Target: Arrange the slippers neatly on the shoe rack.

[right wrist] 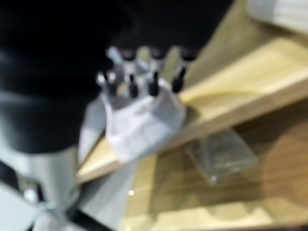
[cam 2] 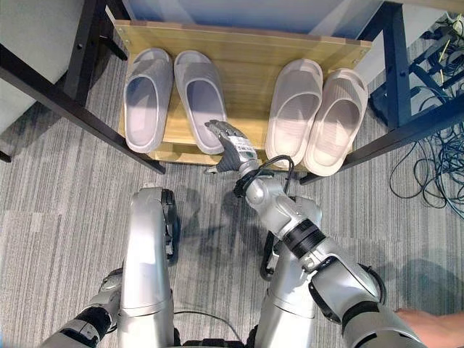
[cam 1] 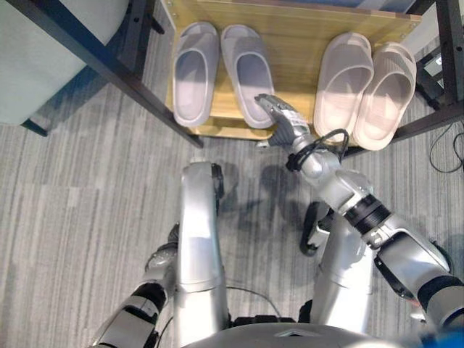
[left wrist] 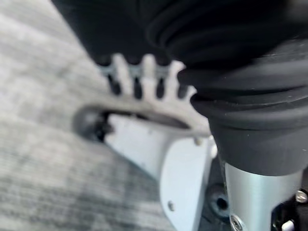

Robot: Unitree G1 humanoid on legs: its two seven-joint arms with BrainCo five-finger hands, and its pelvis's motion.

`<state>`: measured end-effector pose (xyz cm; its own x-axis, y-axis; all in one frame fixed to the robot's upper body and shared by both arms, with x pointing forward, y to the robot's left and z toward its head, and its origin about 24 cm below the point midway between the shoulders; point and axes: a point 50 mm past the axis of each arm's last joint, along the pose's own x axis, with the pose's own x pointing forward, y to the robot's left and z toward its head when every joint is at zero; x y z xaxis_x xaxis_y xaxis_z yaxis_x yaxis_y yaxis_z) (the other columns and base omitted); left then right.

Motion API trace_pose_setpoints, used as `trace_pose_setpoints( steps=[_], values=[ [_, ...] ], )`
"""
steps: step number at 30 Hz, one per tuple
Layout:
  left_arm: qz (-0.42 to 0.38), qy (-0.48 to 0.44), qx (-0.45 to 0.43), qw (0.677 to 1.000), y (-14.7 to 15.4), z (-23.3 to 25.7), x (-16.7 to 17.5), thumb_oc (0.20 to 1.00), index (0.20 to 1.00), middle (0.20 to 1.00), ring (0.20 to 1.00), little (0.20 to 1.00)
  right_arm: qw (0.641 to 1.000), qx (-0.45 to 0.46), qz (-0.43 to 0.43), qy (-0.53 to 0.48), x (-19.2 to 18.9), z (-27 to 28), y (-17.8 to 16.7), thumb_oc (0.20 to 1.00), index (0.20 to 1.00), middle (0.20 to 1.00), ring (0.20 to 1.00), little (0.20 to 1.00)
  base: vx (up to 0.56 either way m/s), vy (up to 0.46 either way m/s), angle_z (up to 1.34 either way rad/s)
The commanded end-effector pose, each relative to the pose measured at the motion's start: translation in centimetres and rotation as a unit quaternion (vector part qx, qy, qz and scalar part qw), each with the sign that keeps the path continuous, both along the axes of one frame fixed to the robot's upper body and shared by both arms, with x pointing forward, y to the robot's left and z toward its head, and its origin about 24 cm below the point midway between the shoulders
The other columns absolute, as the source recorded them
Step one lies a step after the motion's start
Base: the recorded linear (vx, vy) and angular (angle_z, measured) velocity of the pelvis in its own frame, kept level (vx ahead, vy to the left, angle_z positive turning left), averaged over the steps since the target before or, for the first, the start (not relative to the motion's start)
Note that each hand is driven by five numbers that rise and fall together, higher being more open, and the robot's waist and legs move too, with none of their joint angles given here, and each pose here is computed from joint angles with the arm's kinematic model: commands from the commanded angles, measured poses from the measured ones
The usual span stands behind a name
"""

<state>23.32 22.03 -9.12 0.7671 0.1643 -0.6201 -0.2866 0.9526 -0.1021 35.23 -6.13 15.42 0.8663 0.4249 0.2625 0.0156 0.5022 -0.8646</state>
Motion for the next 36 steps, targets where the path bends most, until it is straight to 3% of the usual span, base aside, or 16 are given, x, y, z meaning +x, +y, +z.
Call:
trace_pose_setpoints(
  steps=[1, 19, 29, 34, 36],
  values=[
    [-0.032, -0.019, 0.003, 0.999, -2.4, 0.3, 0.9, 1.0, 1.0, 1.0, 1.0, 1.0, 0.995, -0.011, 0.065, -0.075, -0.8, 4.2, 3.1, 1.0, 1.0, 1.0, 1.0, 1.0, 0.0, 0.0, 0.0],
    [-0.046, 0.0, 0.026, 0.999, -2.5, -0.3, 0.4, 1.0, 1.0, 1.0, 1.0, 1.0, 0.995, 0.011, 0.084, -0.043, -0.3, 4.1, 6.3, 1.0, 1.0, 1.0, 1.0, 1.0, 0.0, 0.002, 0.0],
    [-0.055, 0.001, 0.035, 0.998, -2.8, -0.2, 0.8, 1.0, 1.0, 1.0, 1.0, 1.0, 0.99, 0.023, 0.129, -0.043, -1.3, 5.1, 10.6, 1.0, 1.0, 1.0, 1.0, 1.0, 0.0, 0.0, 0.0],
    [-0.051, 0.003, 0.036, 0.998, -2.7, -0.3, 0.6, 1.0, 1.0, 1.0, 1.0, 1.0, 0.985, 0.032, 0.153, -0.074, -2.4, 6.5, 12.4, 1.0, 1.0, 1.0, 1.0, 1.0, 0.0, 0.0, 0.0],
    [-0.038, 0.009, 0.032, 0.999, -2.3, -0.5, 0.3, 1.0, 1.0, 1.0, 1.0, 1.0, 0.98, 0.022, 0.143, -0.137, -2.9, 8.1, 11.5, 1.0, 1.0, 1.0, 1.0, 1.0, -0.01, -0.017, -0.01]
  ],
)
